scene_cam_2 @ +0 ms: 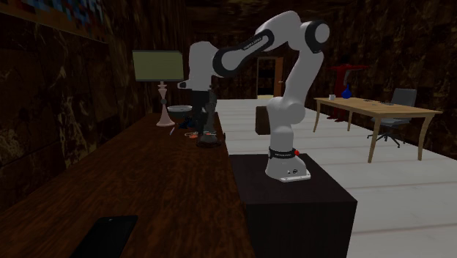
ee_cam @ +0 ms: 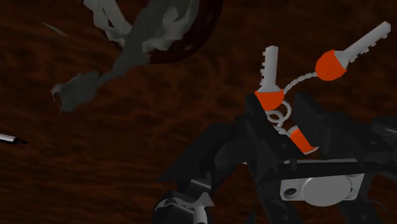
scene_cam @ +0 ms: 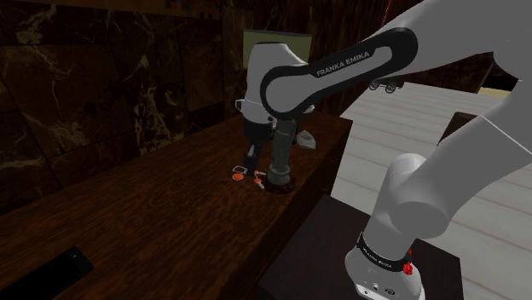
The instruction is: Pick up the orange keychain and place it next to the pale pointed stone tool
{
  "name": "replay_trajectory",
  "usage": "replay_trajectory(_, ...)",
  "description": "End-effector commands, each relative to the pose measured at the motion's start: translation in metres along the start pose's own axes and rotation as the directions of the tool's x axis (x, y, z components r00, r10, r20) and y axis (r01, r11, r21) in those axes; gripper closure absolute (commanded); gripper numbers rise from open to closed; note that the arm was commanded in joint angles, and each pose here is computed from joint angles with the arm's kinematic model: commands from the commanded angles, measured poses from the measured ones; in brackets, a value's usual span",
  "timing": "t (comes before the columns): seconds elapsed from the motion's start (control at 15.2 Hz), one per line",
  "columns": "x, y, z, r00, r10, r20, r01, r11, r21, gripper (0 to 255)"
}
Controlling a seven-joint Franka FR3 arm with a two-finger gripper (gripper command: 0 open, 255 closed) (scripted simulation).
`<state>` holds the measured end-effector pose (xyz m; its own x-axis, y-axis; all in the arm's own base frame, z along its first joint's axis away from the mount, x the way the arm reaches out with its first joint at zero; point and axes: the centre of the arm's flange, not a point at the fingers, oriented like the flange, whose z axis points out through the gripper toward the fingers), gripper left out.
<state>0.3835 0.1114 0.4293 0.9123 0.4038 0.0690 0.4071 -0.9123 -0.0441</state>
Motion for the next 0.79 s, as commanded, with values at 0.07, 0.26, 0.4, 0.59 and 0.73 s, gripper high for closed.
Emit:
replay_trajectory(0.07,-0.012,0.038,-0.004,1.0,-0.002,0.0,0.002,1.0,0.0,255)
replay_trajectory(0.26,-0.024,0.076,-0.007,1.0,-0.002,0.0,0.002,1.0,0.0,255)
replay_trajectory(0.4,-0.032,0.101,-0.008,1.0,-0.002,0.0,0.002,1.0,0.0,255)
replay_trajectory(0.59,-0.044,0.139,-0.011,1.0,-0.002,0.0,0.002,1.0,0.0,255)
replay_trajectory(0.73,-0.052,0.164,-0.012,1.0,-0.002,0.0,0.002,1.0,0.0,255)
